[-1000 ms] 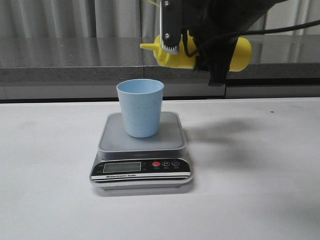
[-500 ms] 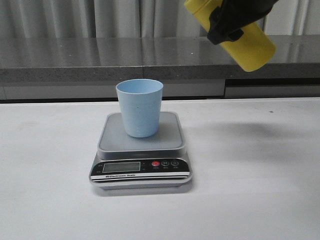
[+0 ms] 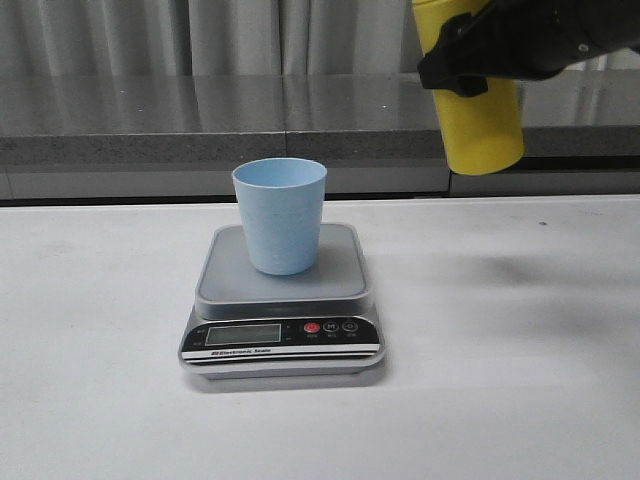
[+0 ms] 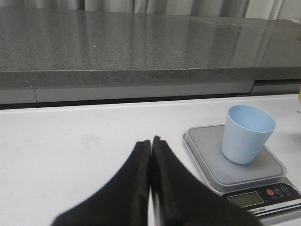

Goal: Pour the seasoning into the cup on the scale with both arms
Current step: 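Turn the bottle upright and lower it beside the scale, then set the bottle on the table and open the right gripper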

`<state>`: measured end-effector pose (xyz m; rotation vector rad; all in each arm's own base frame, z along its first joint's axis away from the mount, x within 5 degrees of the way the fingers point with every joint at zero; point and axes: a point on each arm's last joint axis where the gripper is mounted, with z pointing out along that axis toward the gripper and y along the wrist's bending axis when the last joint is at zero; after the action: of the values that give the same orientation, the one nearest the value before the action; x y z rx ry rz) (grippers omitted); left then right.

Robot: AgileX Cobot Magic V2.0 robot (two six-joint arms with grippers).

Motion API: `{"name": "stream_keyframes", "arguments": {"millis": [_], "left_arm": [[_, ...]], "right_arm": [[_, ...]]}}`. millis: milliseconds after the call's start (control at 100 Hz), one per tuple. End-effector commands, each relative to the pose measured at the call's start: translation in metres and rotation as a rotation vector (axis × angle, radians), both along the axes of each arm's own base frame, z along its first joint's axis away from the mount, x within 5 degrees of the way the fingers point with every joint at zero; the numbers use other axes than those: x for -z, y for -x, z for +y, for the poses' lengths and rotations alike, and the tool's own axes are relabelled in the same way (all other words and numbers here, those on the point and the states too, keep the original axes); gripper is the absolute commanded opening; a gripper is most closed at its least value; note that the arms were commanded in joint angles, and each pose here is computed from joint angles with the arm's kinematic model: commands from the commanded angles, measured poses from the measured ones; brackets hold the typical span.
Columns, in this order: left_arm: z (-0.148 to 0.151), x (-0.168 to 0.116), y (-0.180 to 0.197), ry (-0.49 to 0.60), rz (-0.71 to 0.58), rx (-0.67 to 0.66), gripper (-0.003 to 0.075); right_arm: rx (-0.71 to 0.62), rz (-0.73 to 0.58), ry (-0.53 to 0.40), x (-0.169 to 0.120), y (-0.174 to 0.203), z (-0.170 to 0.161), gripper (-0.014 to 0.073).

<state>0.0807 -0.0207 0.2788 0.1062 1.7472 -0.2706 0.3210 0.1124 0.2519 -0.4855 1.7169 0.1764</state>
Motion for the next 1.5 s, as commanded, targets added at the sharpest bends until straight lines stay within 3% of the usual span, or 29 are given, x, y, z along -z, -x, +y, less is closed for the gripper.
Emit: {"name": "stream_keyframes", "arguments": {"millis": [0,320,570,890,1490], "left_arm": [[0.001,-0.015,-0.002,0.027,-0.086,-0.02,-0.002],[0.001,-0.015,-0.002,0.027,-0.086,-0.02,-0.002],[0.001,-0.015,-0.002,0.027,-0.086,-0.02,-0.002],[0.001,-0.015,-0.002,0.027,-0.086,-0.02,-0.002],[0.001,-0.015,-0.002,0.027,-0.086,-0.02,-0.002]], "right_arm": [[0.014,-0.205,-0.101,-0.021,0.01,-0.006,0.0257],[0.11,-0.102,-0.191,0.022,0.017,-0.015,0.0257],[0.112,-0.052,-0.262,0.041,0.011,-0.009,0.0257],[0.0,-0.077,-0.216,0.059,0.008,0.003,0.0257],[-0.032,-0.043,-0.281,0.086,0.004,0.009,0.0257]]}}
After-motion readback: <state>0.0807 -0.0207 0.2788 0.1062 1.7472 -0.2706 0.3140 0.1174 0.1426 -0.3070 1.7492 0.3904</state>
